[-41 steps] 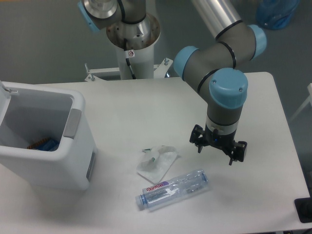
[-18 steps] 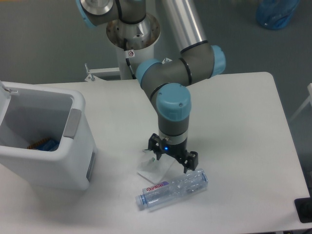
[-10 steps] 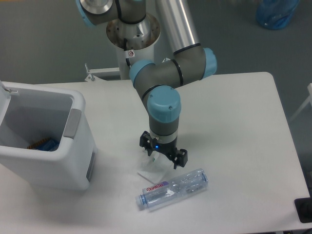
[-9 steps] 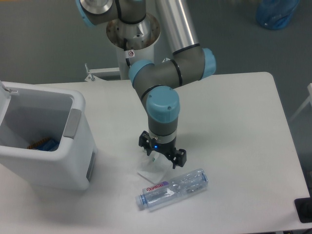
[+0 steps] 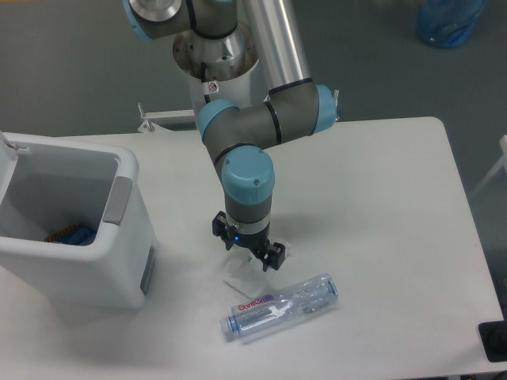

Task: Place the trash in the trash can
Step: 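Lower the gripper onto the white tissue and close on it, then lift the tissue and carry it over the white trash bin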

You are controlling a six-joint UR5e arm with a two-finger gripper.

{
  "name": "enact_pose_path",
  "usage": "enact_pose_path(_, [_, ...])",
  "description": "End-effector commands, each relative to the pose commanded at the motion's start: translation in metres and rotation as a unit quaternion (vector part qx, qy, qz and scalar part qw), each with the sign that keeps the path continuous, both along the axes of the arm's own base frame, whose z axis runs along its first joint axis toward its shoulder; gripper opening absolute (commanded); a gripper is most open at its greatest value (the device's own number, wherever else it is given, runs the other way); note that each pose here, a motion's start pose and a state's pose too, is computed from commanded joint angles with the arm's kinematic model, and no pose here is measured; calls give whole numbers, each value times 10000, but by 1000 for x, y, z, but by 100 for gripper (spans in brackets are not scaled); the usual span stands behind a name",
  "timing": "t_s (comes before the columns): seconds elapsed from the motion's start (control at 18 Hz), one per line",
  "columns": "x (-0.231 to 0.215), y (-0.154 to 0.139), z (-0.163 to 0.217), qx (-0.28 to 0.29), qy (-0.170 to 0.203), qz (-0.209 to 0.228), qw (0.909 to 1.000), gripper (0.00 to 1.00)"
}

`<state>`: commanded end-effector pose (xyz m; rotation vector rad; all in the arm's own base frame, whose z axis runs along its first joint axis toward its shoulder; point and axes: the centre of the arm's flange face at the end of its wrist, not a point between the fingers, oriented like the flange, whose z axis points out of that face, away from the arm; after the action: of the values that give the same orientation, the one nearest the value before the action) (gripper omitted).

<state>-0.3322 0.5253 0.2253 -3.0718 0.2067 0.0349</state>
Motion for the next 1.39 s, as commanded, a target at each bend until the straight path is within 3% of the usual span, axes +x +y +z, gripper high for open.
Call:
enact_pose_path(0.06, [0, 0, 2, 16, 5, 0, 10000, 0])
enact_pose_path(0.56, [0, 8, 37, 481, -208, -15, 9986, 0])
enact_pose_path(0.78, [-6, 16, 77, 556, -568, 16, 9968, 0])
enact_pose_path(1.06, [-23, 13, 146, 1062, -817, 162, 9908, 0])
enact_pose_path(1.39, [-16, 23, 234, 2047, -1106, 161, 9724, 0])
